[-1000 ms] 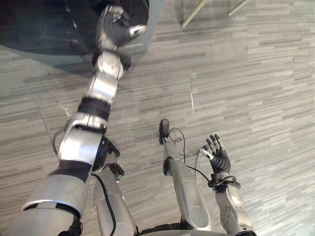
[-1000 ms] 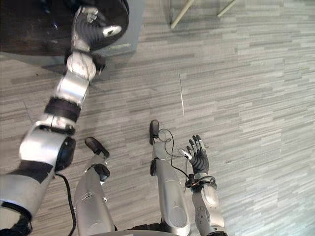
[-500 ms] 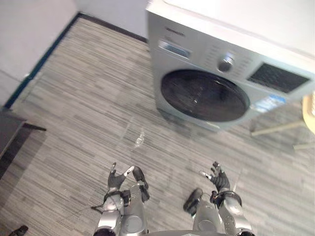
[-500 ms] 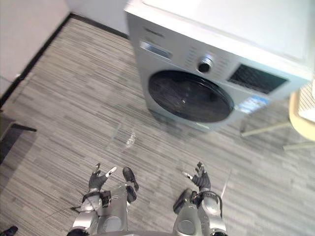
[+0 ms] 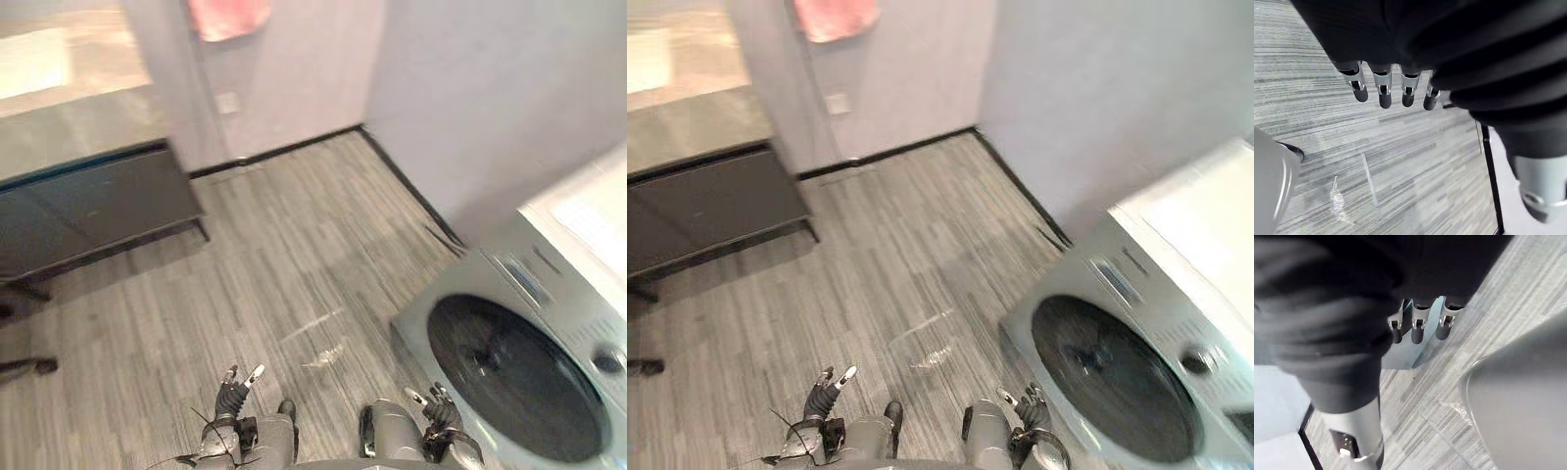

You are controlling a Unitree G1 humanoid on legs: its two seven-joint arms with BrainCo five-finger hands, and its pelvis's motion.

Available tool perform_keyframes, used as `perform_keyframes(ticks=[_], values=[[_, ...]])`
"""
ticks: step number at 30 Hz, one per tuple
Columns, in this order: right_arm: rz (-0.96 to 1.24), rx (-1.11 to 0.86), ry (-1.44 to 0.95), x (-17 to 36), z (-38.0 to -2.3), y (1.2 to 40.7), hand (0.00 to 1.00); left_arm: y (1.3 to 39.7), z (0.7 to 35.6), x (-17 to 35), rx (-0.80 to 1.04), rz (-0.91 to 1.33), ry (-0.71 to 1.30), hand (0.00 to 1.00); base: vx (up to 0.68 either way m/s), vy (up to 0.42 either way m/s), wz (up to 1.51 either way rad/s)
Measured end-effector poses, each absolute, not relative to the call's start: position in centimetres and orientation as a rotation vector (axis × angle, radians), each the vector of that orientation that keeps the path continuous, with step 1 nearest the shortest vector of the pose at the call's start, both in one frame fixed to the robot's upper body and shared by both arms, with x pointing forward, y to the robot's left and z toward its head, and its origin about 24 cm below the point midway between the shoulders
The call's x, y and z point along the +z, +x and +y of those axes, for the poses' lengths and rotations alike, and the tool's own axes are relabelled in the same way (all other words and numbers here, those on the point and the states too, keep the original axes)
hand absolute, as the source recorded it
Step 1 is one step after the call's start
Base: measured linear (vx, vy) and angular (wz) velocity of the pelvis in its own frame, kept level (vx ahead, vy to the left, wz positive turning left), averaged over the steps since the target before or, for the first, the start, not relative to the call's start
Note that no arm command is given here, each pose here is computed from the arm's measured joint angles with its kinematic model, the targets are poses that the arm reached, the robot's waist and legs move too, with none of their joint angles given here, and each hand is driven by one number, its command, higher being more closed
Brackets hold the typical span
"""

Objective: Pick up the laundry basket with both hands and put the clothes into the washing machine.

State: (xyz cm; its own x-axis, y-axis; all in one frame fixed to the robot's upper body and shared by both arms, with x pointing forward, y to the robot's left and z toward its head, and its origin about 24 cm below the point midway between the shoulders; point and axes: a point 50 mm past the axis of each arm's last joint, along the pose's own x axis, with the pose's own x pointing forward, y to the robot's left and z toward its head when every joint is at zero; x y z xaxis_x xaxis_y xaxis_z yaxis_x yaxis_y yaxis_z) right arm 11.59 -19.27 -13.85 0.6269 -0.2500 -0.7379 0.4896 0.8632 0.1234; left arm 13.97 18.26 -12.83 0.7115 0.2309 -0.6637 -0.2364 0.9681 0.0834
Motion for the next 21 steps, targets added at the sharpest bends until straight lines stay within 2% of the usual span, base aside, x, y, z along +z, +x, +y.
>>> perform_keyframes(ticks=[3, 6, 12, 18, 21], values=[[0.843, -0.440, 0.356, -14.6, -18.4, 10.5, 0.00, 13.5, 19.3, -12.9, 0.322, 0.745, -0.025, 0.00, 0.25, -0.390, 1.20], [0.844, -0.447, 0.335, -14.6, -19.2, 10.3, 0.00, 12.7, 18.4, -13.6, 0.334, 0.784, -0.062, 0.00, 0.30, -0.495, 0.53], [0.872, -0.447, 0.326, -14.9, -19.1, 9.6, 0.00, 13.1, 17.8, -13.3, 0.376, 0.756, -0.124, 0.00, 0.18, -0.274, 0.45], [0.870, -0.449, 0.310, -14.8, -19.5, 9.7, 0.00, 13.5, 17.3, -13.1, 0.367, 0.742, -0.136, 0.00, 0.13, 0.000, 0.30], [0.893, -0.452, 0.336, -15.1, -18.3, 9.4, 0.00, 13.1, 17.9, -13.3, 0.368, 0.758, -0.100, 0.00, 0.13, 0.111, 0.20]])
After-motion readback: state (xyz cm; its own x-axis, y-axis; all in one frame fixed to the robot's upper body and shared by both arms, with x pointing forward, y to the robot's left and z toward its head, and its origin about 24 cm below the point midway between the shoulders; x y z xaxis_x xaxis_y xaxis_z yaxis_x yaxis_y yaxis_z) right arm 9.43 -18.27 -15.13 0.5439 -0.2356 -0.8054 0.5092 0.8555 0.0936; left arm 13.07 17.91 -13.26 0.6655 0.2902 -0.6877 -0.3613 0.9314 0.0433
